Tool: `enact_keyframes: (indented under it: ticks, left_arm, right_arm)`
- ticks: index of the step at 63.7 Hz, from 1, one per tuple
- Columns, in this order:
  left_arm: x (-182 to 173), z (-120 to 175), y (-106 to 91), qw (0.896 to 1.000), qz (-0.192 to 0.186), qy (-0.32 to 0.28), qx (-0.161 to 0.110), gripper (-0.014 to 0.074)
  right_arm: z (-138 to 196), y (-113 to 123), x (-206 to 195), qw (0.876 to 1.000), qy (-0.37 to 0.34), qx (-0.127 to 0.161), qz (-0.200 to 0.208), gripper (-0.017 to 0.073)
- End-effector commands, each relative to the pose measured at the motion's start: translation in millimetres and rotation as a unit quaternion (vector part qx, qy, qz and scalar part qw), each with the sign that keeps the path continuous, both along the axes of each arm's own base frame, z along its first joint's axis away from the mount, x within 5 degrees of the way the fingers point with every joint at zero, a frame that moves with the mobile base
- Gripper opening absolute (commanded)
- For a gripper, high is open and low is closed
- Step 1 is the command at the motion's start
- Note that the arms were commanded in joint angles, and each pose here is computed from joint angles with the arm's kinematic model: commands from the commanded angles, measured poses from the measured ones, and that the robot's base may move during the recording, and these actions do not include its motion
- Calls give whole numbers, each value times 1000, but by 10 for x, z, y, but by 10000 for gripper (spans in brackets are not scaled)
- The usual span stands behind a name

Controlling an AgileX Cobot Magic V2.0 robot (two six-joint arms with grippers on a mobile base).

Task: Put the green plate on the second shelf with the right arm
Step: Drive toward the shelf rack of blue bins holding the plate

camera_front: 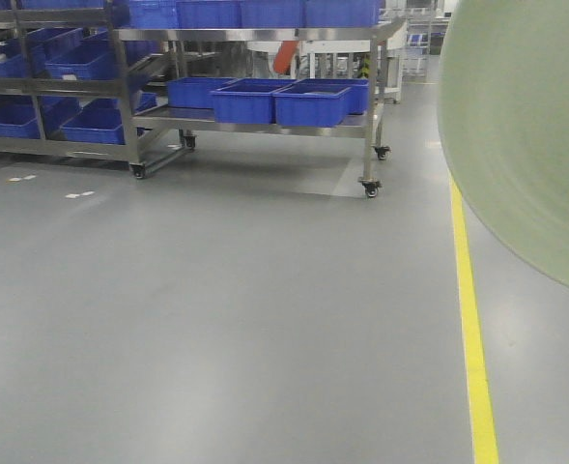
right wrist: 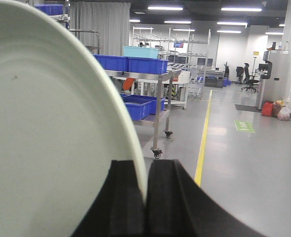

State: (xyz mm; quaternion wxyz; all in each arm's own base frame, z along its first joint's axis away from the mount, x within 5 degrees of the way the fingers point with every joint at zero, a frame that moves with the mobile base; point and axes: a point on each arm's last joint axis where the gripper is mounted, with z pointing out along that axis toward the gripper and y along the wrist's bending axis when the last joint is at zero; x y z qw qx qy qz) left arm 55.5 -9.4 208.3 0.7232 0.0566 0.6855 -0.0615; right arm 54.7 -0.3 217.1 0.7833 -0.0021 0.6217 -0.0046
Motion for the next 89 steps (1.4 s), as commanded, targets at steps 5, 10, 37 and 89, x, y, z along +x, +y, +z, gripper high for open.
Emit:
enact_keyframes:
  ticks: [5, 10, 37, 89]
  left_arm:
    - [-2, -44, 1, 999, 0, -33, -8, 130]
    - [-2, -44, 1, 999, 0, -33, -8, 130]
    - [-2, -44, 1, 999, 0, -33, -8, 130]
    - [-2, -44, 1, 999, 0, -33, -8, 130]
  right_arm:
    - [194, -9, -69, 997, -81, 10, -3, 56]
    - [194, -9, -69, 997, -81, 10, -3, 56]
    - [194, -9, -69, 997, -81, 10, -3, 56]
    - [194, -9, -69, 997, -81, 10, -3, 56]
